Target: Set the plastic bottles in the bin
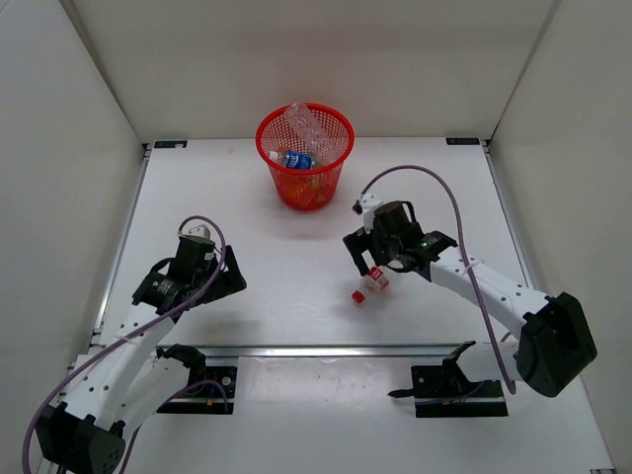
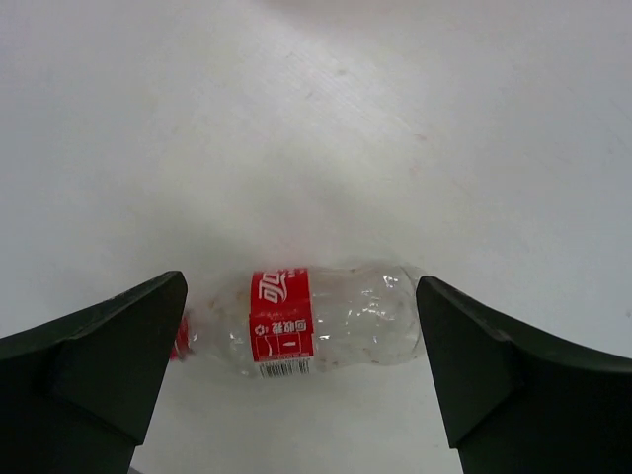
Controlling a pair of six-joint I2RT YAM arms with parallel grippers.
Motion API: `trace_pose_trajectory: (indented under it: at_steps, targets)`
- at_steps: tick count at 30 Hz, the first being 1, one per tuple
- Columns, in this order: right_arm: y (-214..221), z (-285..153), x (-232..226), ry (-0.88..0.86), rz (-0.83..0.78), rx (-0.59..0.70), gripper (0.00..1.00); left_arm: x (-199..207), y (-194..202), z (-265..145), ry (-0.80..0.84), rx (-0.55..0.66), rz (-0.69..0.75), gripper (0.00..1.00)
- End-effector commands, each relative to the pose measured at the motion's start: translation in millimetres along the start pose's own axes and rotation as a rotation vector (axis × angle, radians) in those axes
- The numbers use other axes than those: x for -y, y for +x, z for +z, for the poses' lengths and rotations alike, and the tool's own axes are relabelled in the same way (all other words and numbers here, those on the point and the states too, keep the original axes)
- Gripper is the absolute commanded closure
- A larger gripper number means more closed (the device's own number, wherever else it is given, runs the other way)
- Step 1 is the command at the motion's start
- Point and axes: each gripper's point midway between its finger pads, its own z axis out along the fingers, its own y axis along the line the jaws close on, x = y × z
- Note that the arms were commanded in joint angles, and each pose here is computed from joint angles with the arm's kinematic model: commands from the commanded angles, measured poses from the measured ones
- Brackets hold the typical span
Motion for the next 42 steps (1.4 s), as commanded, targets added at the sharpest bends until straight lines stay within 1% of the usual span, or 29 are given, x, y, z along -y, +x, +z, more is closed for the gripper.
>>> trace_pose_trajectory:
  at_steps: [1, 3, 5, 6, 8, 10, 11, 13, 14, 15, 18, 21, 23, 25, 26, 28, 29, 30, 31, 33, 34, 35, 36, 37, 38, 39, 40, 41, 42]
  targets:
    - [-3.5, -14.9, 25.3, 0.224, 0.382, 0.052, 0.01, 10.8, 1.9, 1.4, 0.066, -0.004, -0.028, 0.01]
    - [9.6, -16.1, 48.9, 0.332, 0.538, 0.069, 0.01, 13.7, 5.0, 3.9, 0.078, -0.024, -0.016, 0.01]
    - [10.4, -17.1, 67.7, 0.350, 0.732, 0.062, 0.01, 9.3, 3.7, 4.5, 0.045, -0.033, 0.002, 0.02]
    - [21.9, -14.8, 71.7, 0.374, 0.805, 0.016, 0.00, 8.9, 4.1, 6.3, 0.042, -0.032, 0.012, 0.02]
    - [22.3, -11.7, 74.5, 0.423, 0.839, 0.007, 0.00, 9.0, 2.3, 5.5, 0.043, -0.029, 0.023, 0.01]
    - [21.8, -5.0, 64.8, 0.455, 0.827, -0.021, 0.01, 9.3, 0.5, 4.7, 0.051, -0.029, 0.015, 0.02]
    - [27.3, 1.9, 63.1, 0.479, 0.861, -0.047, 0.01, 8.6, 0.3, 4.5, 0.048, -0.028, 0.021, 0.02]
    - [40.0, 17.8, 50.8, 0.443, 0.946, -0.109, 0.01, 10.0, -0.4, 4.0, 0.053, -0.022, 0.023, 0.02]
    - [47.2, 21.8, 46.4, 0.435, 0.954, -0.126, 0.01, 8.1, 2.2, 4.3, 0.047, -0.033, 0.017, 0.01]
    - [46.4, 27.2, 42.4, 0.432, 0.989, -0.112, 0.01, 7.2, 3.6, 6.2, 0.046, -0.034, 0.026, 0.01]
    - [67.6, 31.3, 34.4, 0.485, 1.006, -0.159, 0.00, 7.7, 3.2, 3.0, 0.051, -0.030, 0.028, 0.02]
    - [82.4, 34.9, 32.2, 0.505, 0.995, -0.182, 0.02, 5.2, 2.5, 2.6, 0.043, -0.028, 0.031, 0.01]
    - [81.1, 39.8, 31.9, 0.482, 1.007, -0.175, 0.13, 3.5, 0.3, 1.8, 0.033, -0.023, 0.035, 0.01]
    - [76.0, 45.7, 32.5, 0.466, 1.003, -0.171, 0.15, 1.8, 0.0, 3.0, 0.018, -0.028, 0.039, 0.01]
    - [70.5, 47.2, 33.4, 0.467, 0.986, -0.161, 0.20, 3.6, -4.5, 1.4, 0.025, -0.015, 0.033, 0.01]
    - [62.3, 49.1, 34.6, 0.471, 0.953, -0.150, 0.38, 4.3, -3.2, 1.2, 0.028, -0.022, 0.039, 0.01]
    - [52.5, 50.0, 35.9, 0.461, 0.925, -0.138, 0.53, 4.9, -7.3, -0.2, 0.026, -0.008, 0.041, 0.01]
    - [40.2, 50.0, 40.4, 0.462, 0.913, -0.112, 0.62, 4.0, -7.2, 1.1, 0.021, -0.008, 0.040, 0.02]
    - [20.6, 44.3, 46.0, 0.449, 0.882, -0.082, 0.66, 3.8, -9.3, -0.9, 0.022, -0.003, 0.036, 0.01]
    - [-19.9, 33.5, 59.9, 0.430, 0.768, -0.002, 0.67, 6.5, -12.6, -1.5, 0.034, 0.008, 0.035, 0.01]
    - [-48.1, 25.4, 68.4, 0.425, 0.735, 0.062, 0.69, 5.6, -13.7, -1.3, 0.034, 0.010, 0.033, 0.02]
    - [-68.9, 16.0, 76.1, 0.416, 0.654, 0.110, 0.70, 6.5, -13.9, -0.3, 0.038, 0.010, 0.030, 0.02]
    - [-107.8, 0.8, 86.2, 0.402, 0.586, 0.210, 0.68, 7.0, -12.7, 0.0, 0.043, 0.009, 0.039, 0.01]
    - [-145.0, -14.7, 95.3, 0.398, 0.566, 0.314, 0.70, 8.4, -12.6, 0.4, 0.049, 0.011, 0.033, 0.01]
    - [-177.5, -32.2, 100.5, 0.380, 0.480, 0.394, 0.69, 4.4, -9.1, 3.4, 0.036, -0.001, 0.029, 0.01]
    - [-200.5, -43.6, 110.8, 0.391, 0.422, 0.466, 0.68, 5.4, -9.6, 4.6, 0.039, 0.004, 0.029, 0.01]
    - [-234.4, -63.6, 116.5, 0.391, 0.395, 0.581, 0.70, 1.0, -6.6, 7.6, 0.027, -0.003, 0.018, 0.01]
    - [-251.2, -64.3, 116.9, 0.377, 0.313, 0.617, 0.70, 1.4, -8.7, 7.4, 0.032, 0.004, 0.007, 0.01]
    - [-278.9, -77.4, 118.8, 0.366, 0.274, 0.714, 0.68, 4.0, -9.4, 7.3, 0.046, 0.011, 0.007, 0.01]
